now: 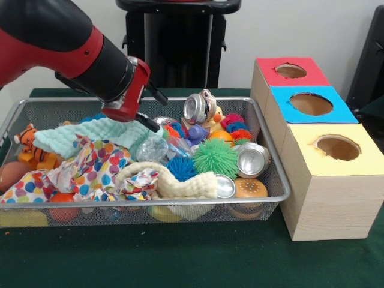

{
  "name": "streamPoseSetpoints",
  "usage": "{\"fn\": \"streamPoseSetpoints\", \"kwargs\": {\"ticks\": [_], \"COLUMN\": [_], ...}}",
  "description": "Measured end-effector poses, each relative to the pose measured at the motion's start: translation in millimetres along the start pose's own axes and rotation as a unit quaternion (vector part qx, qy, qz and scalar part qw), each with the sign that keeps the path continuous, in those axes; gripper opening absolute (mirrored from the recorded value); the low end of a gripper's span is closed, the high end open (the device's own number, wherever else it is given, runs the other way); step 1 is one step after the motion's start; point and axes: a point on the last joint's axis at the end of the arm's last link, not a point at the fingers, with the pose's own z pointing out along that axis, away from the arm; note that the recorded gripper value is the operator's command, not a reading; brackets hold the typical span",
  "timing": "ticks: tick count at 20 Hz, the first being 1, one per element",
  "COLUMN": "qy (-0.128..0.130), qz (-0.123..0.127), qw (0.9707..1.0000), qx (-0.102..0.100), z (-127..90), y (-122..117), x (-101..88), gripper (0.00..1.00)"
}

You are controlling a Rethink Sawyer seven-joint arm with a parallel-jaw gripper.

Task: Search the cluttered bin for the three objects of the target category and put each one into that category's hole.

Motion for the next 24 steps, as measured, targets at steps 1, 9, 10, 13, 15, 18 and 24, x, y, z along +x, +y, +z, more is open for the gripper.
{"fn": "streamPoseSetpoints", "kwargs": {"ticks": [1,9,10,13,15,18,24], "qy": [-0.008,-0.081,-0.088,-0.097,-0.095,-0.092,-0.090], "qz": [-0.003,-0.004,-0.004,-0.006,-0.009,-0.013,-0.017], "qw": [0.9999,0.9870,0.9840,0.9798,0.9799,0.9804,0.9809], "qx": [0.010,0.139,0.155,0.175,0.175,0.174,0.172], "z": [-1,-7,-9,-11,-12,-13,-15], "y": [1,-12,-14,-16,-13,-10,-8], "x": [-0.6,1.2,0.1,-4.9,-8.1,-13.5,-22.3], "gripper": [1.00,1.00,1.00,1.00,1.00,1.00,1.00]}}
